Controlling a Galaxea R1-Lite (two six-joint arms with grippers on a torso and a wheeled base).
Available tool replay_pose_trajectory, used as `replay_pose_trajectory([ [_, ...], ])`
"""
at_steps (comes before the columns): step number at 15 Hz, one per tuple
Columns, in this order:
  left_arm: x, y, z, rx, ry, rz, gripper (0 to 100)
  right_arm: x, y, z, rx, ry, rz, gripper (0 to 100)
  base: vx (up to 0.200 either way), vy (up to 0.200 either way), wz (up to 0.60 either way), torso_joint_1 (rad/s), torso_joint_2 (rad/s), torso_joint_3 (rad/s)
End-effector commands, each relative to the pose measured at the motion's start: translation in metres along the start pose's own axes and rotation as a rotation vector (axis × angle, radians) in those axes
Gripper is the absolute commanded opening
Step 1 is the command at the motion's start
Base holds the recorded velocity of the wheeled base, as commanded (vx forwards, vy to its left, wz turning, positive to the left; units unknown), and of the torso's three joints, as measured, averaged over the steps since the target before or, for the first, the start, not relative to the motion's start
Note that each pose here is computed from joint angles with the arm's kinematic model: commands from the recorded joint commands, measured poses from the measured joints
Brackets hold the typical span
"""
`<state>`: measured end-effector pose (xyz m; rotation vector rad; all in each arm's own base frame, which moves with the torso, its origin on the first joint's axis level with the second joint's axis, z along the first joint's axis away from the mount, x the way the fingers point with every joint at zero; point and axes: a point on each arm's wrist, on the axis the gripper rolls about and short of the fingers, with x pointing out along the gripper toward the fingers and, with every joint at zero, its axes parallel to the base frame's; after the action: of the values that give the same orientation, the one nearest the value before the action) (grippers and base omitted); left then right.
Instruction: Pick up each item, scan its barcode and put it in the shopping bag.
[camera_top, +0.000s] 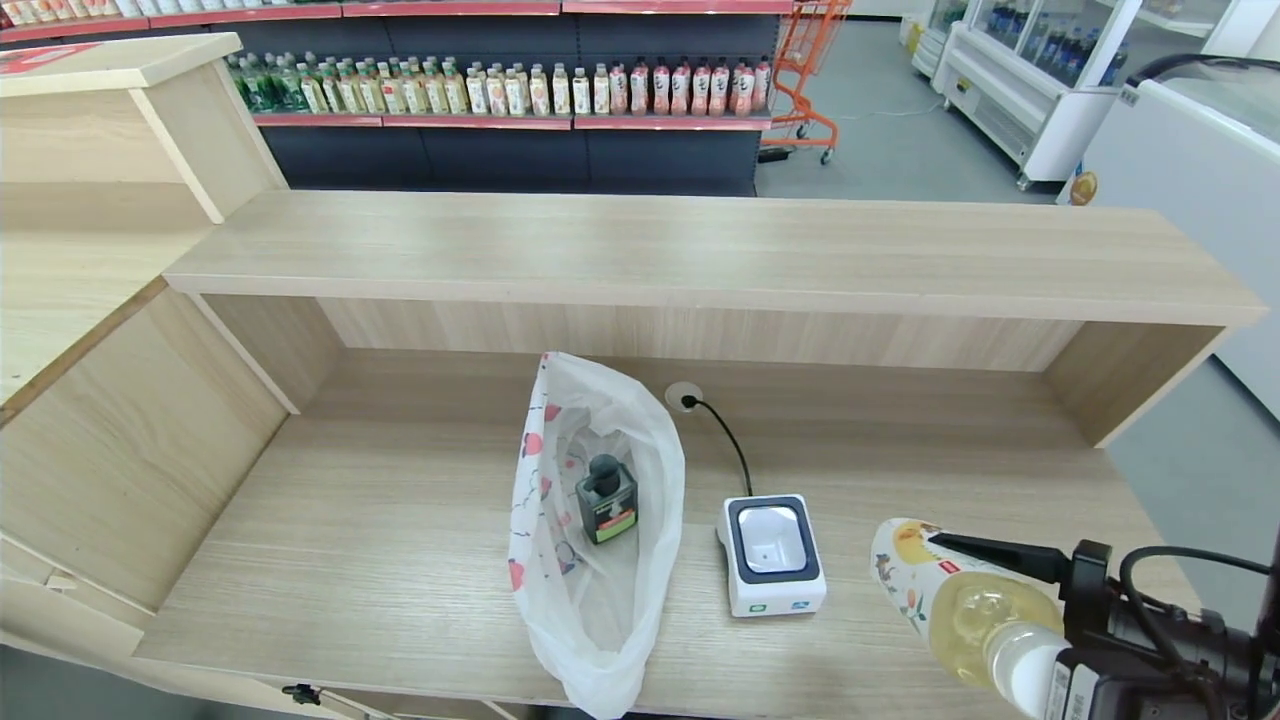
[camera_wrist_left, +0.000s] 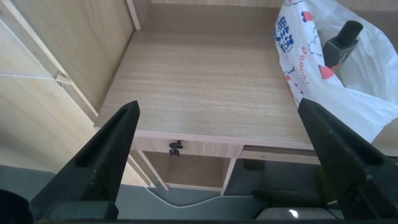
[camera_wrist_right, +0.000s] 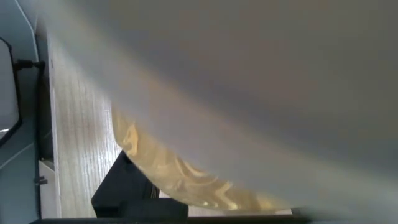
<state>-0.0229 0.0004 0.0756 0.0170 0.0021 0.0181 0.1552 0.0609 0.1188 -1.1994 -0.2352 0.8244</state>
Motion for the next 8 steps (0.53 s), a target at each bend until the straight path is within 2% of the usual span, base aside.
replay_pose_trajectory([
  [1, 0.000, 0.000, 0.000, 0.000, 0.000, 0.000, 100, 0.014, 0.004, -0.008, 0.016, -0.003, 0.045, 0, 0.000, 0.000, 0.00, 0.000, 0.00, 0.000],
  [8, 0.000, 0.000, 0.000, 0.000, 0.000, 0.000, 100, 0.046, 0.002, -0.030, -0.041, -0.034, 0.085, 0, 0.000, 0.000, 0.00, 0.000, 0.00, 0.000],
])
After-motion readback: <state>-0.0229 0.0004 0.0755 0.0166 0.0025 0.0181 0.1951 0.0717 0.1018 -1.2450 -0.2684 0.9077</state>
